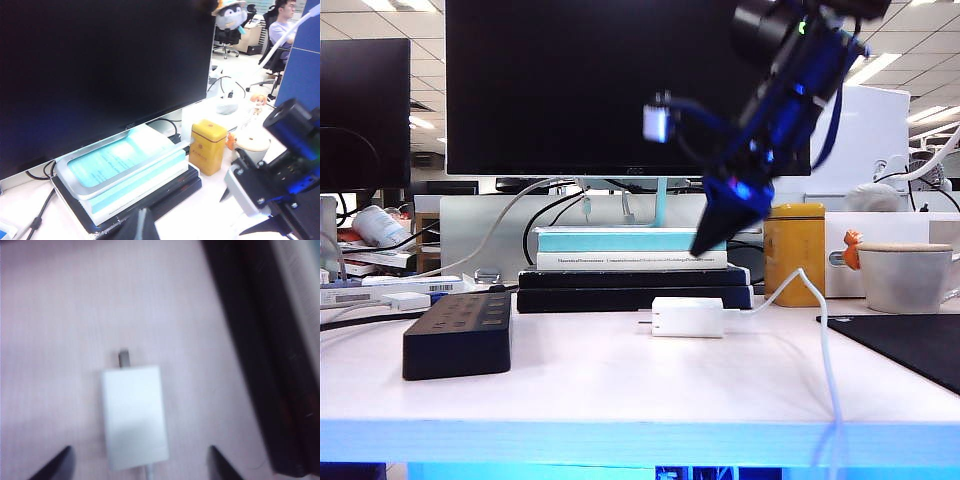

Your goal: Plug the white charger into the left socket.

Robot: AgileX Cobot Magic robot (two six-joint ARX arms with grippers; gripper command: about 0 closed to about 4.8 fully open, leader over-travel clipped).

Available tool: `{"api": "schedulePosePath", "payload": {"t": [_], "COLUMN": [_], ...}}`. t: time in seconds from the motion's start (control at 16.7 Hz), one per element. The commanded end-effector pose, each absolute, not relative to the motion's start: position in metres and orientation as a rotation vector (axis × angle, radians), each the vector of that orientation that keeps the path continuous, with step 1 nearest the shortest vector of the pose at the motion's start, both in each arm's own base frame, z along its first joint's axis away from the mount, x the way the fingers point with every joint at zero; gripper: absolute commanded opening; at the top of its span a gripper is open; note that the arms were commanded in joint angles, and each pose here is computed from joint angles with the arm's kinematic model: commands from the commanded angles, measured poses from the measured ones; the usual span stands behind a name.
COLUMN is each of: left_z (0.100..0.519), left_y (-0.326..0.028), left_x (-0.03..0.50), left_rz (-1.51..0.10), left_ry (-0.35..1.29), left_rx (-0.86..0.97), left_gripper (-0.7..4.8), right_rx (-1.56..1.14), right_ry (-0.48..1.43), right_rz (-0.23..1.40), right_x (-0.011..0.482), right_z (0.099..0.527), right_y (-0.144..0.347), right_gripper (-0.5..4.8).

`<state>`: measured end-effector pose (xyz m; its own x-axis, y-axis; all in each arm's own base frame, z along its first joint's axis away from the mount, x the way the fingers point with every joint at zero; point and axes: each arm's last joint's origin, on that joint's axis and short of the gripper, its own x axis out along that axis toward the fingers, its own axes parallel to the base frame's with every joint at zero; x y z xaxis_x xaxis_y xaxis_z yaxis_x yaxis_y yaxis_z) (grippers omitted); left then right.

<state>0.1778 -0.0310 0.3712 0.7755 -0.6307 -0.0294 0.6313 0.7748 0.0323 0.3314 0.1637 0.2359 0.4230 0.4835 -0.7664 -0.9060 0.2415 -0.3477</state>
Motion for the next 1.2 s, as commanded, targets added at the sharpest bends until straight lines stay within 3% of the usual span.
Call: {"api": "schedulePosePath", "payload": {"t": [0.06,0.72,0.84,1.14,1.2], "left_z": [0.375,0.375,0.375,0.375,0.375], "left_y": [-0.031,-0.031,-0.031,-0.031,-0.031], "left_x": [0.177,0.177,0.177,0.177,0.177], "left_rz": [-0.688,-0.688,-0.688,-0.689,-0.689], "left_ry": [-0.012,-0.011,-0.011,-0.010,-0.010], "left_rx": [0.052,0.051,0.051,0.051,0.051], "left_gripper": [-0.05,-0.05,-0.05,-0.05,-0.05], "right_rx": [-0.893,-0.843,-0.842,-0.838,-0.839], "right_ry": [0.592,0.678,0.694,0.735,0.738], "right_rz": [1.050,1.086,1.090,1.101,1.101], "right_x": [0.338,0.364,0.364,0.365,0.365], "right_z": [0.223,0.195,0.193,0.181,0.181], "right_y": [0.167,0.179,0.179,0.180,0.180], "right_gripper": [3.57,3.53,3.07,2.97,2.22]}}
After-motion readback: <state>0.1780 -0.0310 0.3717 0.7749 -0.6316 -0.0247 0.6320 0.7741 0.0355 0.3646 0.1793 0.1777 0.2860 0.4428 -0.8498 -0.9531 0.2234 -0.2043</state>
